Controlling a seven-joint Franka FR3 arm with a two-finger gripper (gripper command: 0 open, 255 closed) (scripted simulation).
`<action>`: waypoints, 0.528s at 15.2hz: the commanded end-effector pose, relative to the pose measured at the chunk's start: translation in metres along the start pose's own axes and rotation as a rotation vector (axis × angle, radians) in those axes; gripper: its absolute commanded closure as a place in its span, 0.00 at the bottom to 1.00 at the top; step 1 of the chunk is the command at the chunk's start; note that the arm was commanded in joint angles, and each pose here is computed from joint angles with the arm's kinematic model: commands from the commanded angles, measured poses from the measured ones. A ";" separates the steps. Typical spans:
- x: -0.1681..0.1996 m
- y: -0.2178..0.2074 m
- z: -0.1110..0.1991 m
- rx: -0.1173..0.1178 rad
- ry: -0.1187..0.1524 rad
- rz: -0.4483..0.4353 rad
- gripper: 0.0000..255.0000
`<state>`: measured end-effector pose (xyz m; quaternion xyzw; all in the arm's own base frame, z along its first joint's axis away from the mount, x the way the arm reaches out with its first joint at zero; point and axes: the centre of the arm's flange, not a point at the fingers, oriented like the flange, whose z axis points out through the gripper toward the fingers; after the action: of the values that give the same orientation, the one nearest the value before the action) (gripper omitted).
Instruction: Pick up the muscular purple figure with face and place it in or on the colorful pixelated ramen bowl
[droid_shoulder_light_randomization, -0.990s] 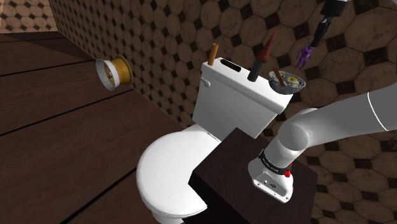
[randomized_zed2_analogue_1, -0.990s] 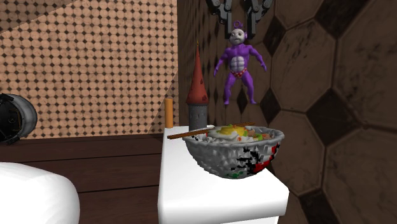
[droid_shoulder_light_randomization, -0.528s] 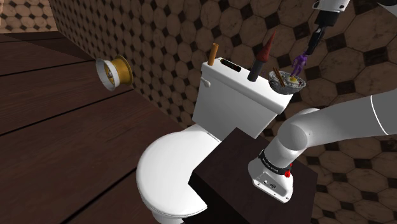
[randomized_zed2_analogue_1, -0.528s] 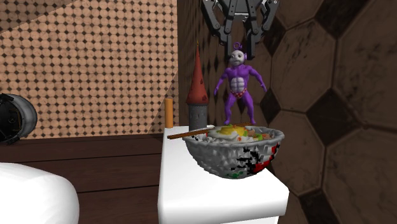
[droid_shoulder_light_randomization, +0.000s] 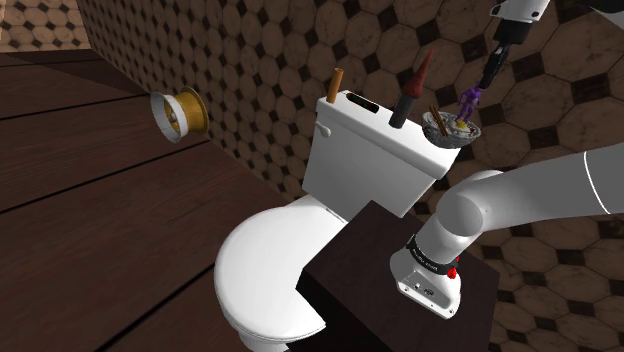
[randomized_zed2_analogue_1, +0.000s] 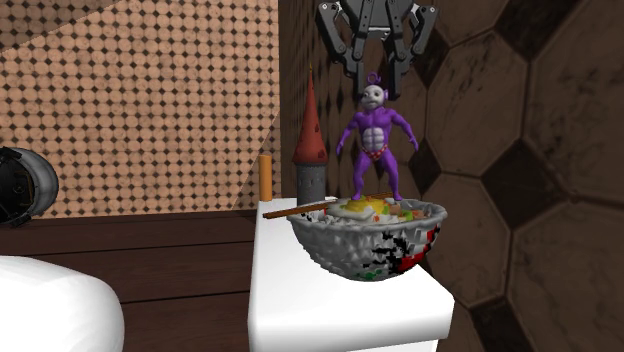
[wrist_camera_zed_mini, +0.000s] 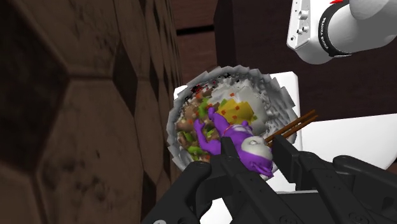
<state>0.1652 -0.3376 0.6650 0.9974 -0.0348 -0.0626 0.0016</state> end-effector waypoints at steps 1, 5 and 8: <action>0.001 0.000 0.003 0.007 -0.007 -0.002 0.00; 0.001 0.000 0.003 0.007 -0.007 -0.001 0.00; 0.002 0.000 -0.023 0.007 -0.007 -0.001 0.00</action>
<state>0.1678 -0.3395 0.6760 0.9972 -0.0345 -0.0660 -0.0018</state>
